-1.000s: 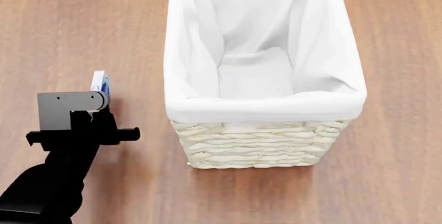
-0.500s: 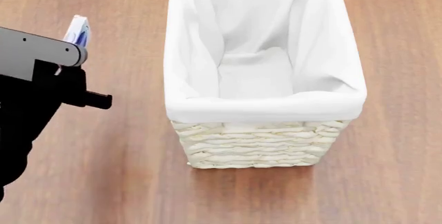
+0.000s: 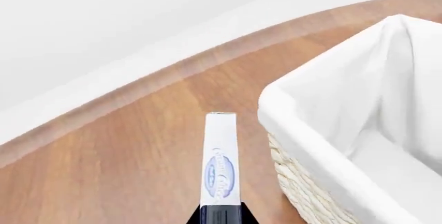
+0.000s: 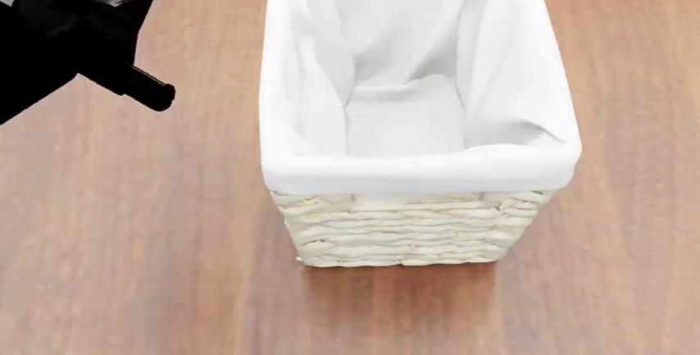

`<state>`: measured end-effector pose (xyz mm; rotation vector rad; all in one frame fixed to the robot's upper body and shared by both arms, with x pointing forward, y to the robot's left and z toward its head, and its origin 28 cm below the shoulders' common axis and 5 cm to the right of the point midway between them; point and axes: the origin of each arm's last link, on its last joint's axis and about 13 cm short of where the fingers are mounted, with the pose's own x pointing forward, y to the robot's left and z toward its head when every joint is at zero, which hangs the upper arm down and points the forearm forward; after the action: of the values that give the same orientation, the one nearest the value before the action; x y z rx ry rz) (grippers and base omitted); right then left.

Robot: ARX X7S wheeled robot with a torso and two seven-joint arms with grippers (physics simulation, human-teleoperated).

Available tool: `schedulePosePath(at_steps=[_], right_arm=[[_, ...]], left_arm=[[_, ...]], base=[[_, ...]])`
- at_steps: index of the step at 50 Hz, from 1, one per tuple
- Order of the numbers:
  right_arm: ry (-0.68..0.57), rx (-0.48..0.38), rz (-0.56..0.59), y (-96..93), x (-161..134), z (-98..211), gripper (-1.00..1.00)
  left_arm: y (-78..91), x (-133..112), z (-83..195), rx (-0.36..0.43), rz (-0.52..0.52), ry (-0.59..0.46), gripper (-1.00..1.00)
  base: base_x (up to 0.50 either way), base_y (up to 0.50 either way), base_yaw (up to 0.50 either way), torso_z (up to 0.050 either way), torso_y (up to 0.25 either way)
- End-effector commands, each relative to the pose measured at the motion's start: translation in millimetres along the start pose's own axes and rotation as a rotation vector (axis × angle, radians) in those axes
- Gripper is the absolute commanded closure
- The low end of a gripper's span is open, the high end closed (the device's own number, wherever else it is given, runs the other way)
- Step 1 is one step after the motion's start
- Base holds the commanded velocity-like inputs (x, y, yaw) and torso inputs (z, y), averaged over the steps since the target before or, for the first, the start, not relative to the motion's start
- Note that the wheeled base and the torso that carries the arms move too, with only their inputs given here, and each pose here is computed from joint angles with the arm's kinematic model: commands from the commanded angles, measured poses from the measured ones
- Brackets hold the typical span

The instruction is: Pick up the cream cheese box, and put it in the basket.

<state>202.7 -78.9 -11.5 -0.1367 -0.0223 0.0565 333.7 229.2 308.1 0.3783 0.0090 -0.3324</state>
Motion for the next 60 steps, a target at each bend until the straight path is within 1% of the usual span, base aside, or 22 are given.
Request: schedulePosePath(at_steps=[1, 4, 5, 6, 7, 8, 9, 11, 12, 15, 27, 28, 30, 32, 33, 34, 39, 41, 44, 49, 56, 60], right_arm=[[0.001, 0.005, 0.006, 0.9, -0.6, -0.9, -1.00], [0.000, 0.006, 0.005, 1.0, -0.9, -1.1, -1.00], [0.000, 0.006, 0.006, 1.0, -1.2, -1.0, -1.00], [-0.001, 0.006, 0.006, 1.0, -1.3, -1.0, -1.00], [0.000, 0.005, 0.006, 0.8, -1.6, -1.2, -1.00], [0.000, 0.006, 0.005, 0.6, -1.8, -1.2, -1.00], [0.000, 0.007, 0.005, 0.2, -2.0, -1.1, -1.00], [0.000, 0.009, 0.003, -0.4, -1.8, -1.1, -1.00], [0.000, 0.010, 0.002, -0.6, -1.9, -1.0, -1.00], [-0.001, 0.013, 0.002, -1.1, -1.9, -1.1, -1.00], [-0.010, 0.022, -0.004, -4.5, -2.5, 1.2, -1.00], [-0.013, 0.023, -0.004, -4.8, -2.9, 1.7, -1.00], [-0.016, 0.018, -0.005, -4.6, -4.0, 2.0, -1.00], [-0.014, 0.018, -0.004, -4.5, -4.4, 1.6, -1.00], [-0.014, 0.017, -0.003, -4.5, -4.7, 1.3, -1.00], [-0.014, 0.017, -0.003, -4.3, -4.9, 1.3, -1.00], [-0.017, 0.017, 0.003, -3.4, -5.6, 2.1, -1.00], [-0.017, 0.017, 0.002, -3.3, -5.4, 2.1, -1.00], [-0.017, 0.015, 0.005, -2.5, -5.2, 2.2, -1.00], [-0.015, 0.016, 0.005, -2.9, -5.2, 1.1, -1.00], [-0.015, 0.021, 0.012, -2.8, -5.7, 0.6, -1.00], [-0.016, 0.023, 0.014, -2.8, -5.8, 0.4, -1.00]], left_arm=[[1.4, -15.1, 52.5, 0.088, -0.082, -0.021, 1.00], [-3.7, -16.9, 63.1, 0.138, -0.116, -0.019, 1.00], [-4.6, -16.7, 65.4, 0.133, -0.105, -0.021, 1.00], [-6.0, -17.3, 67.9, 0.134, -0.120, -0.023, 1.00], [-10.7, -19.9, 71.7, 0.175, -0.153, -0.033, 1.00], [-11.6, -19.4, 73.4, 0.162, -0.148, -0.032, 1.00], [-13.5, -18.3, 74.5, 0.179, -0.178, -0.017, 1.00], [-16.5, -15.8, 76.6, 0.196, -0.155, -0.034, 1.00], [-19.9, -16.0, 77.3, 0.218, -0.215, -0.019, 1.00], [-24.9, -10.6, 81.4, 0.245, -0.208, -0.002, 1.00], [-53.8, 1.1, 89.5, 0.370, -0.330, 0.075, 1.00], [-55.7, 2.1, 89.4, 0.365, -0.339, 0.085, 1.00], [-61.4, 5.6, 87.0, 0.412, -0.354, 0.115, 1.00], [-62.4, 7.1, 86.9, 0.427, -0.388, 0.147, 1.00], [-62.8, 8.2, 88.0, 0.424, -0.375, 0.143, 1.00], [-63.2, 8.5, 89.3, 0.428, -0.414, 0.156, 1.00], [-64.0, 11.3, 92.7, 0.420, -0.473, 0.167, 1.00], [-64.3, 12.4, 92.6, 0.417, -0.469, 0.169, 1.00], [-68.7, 15.6, 91.6, 0.406, -0.533, 0.168, 1.00], [-72.9, 19.8, 90.8, 0.423, -0.532, 0.158, 1.00], [-77.5, 24.1, 94.7, 0.399, -0.560, 0.124, 1.00], [-79.2, 26.5, 95.4, 0.404, -0.537, 0.090, 1.00]], base=[[0.00, 0.00, 0.00, 0.000, 0.000], [0.00, 0.00, 0.00, 0.000, 0.000], [0.00, 0.00, 0.00, 0.000, 0.000], [0.00, 0.00, 0.00, 0.000, 0.000], [0.00, 0.00, 0.00, 0.000, 0.000], [0.00, 0.00, 0.00, 0.000, 0.000], [0.00, 0.00, 0.00, 0.000, 0.000], [0.00, 0.00, 0.00, 0.000, 0.000], [0.00, 0.00, 0.00, 0.000, 0.000], [0.00, 0.00, 0.00, 0.000, 0.000], [0.00, 0.00, 0.00, 0.000, 0.002], [0.00, 0.00, 0.00, 0.000, 0.000], [0.00, 0.00, 0.00, 0.000, 0.000], [0.00, 0.00, 0.00, 0.000, 0.000], [0.00, 0.00, 0.00, 0.000, 0.000], [0.00, 0.00, 0.00, 0.000, 0.000], [0.00, 0.00, 0.00, 0.000, 0.000], [0.00, 0.00, 0.00, 0.000, 0.000], [0.00, 0.00, 0.00, 0.000, 0.000], [0.00, 0.00, 0.00, 0.000, 0.000], [0.00, 0.00, 0.00, 0.000, 0.001], [0.00, 0.00, 0.00, 0.000, 0.000]])
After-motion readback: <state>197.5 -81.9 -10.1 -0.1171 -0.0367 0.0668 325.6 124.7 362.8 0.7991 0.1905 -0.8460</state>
